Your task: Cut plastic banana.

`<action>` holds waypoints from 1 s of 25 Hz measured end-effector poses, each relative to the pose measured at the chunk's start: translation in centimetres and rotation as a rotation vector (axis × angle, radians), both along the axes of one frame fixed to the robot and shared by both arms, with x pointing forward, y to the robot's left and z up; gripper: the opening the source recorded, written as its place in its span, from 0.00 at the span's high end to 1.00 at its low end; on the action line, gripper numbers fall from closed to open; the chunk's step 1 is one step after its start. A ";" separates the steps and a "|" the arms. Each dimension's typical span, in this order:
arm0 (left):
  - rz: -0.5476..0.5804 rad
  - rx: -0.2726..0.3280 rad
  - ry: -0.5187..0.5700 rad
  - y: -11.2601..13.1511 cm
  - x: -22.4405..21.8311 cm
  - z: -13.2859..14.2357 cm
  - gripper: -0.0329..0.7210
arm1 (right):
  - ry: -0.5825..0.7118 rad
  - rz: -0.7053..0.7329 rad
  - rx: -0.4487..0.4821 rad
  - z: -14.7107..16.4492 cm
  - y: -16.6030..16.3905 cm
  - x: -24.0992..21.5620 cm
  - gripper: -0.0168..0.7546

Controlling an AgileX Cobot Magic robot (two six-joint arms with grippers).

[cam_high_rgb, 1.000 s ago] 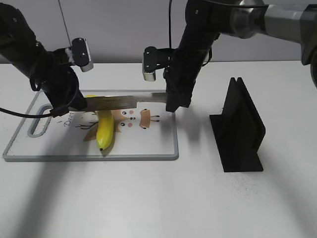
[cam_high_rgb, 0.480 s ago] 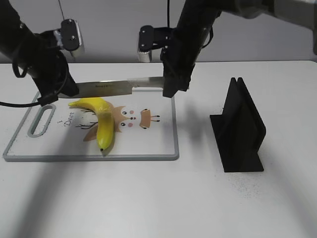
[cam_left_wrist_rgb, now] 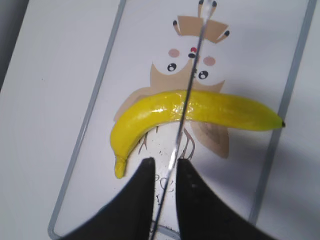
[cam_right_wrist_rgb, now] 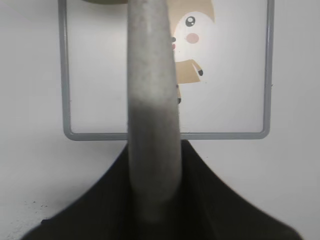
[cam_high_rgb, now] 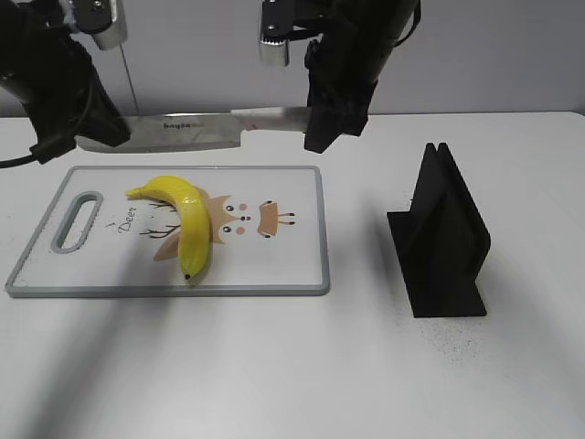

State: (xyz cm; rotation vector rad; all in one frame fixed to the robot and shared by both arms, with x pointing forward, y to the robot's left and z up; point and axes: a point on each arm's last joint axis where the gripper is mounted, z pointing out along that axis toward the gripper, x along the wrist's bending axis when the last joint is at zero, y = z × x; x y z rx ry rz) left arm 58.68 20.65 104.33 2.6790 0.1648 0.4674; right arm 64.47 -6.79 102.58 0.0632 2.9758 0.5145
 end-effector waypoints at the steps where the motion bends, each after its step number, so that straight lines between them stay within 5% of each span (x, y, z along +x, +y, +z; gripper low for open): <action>1: 0.010 -0.019 0.000 -0.1 -0.1 0.2 0.78 | 0.009 -0.004 0.000 0.1 -0.1 -0.2 0.76; 6: 0.089 -0.144 0.025 -0.6 -0.3 1.1 0.19 | 0.004 -0.037 -0.002 0.8 -0.5 -0.5 0.77; 8: 0.139 -0.185 0.016 -0.7 -0.1 1.4 0.09 | -0.006 -0.044 0.001 1.3 -0.6 -0.6 0.77; 17: 0.561 -0.438 -0.066 0.9 -0.4 7.5 0.10 | -0.059 -0.061 0.028 4.1 -1.1 -1.4 0.77; 20: 0.687 -0.414 -0.016 2.2 -0.6 8.7 0.13 | -0.066 -0.113 0.043 5.3 -1.4 -1.8 0.77; 25: 0.939 -0.292 0.090 5.4 -1.4 10.5 0.15 | -0.048 -0.297 0.076 7.0 -2.0 -2.4 0.77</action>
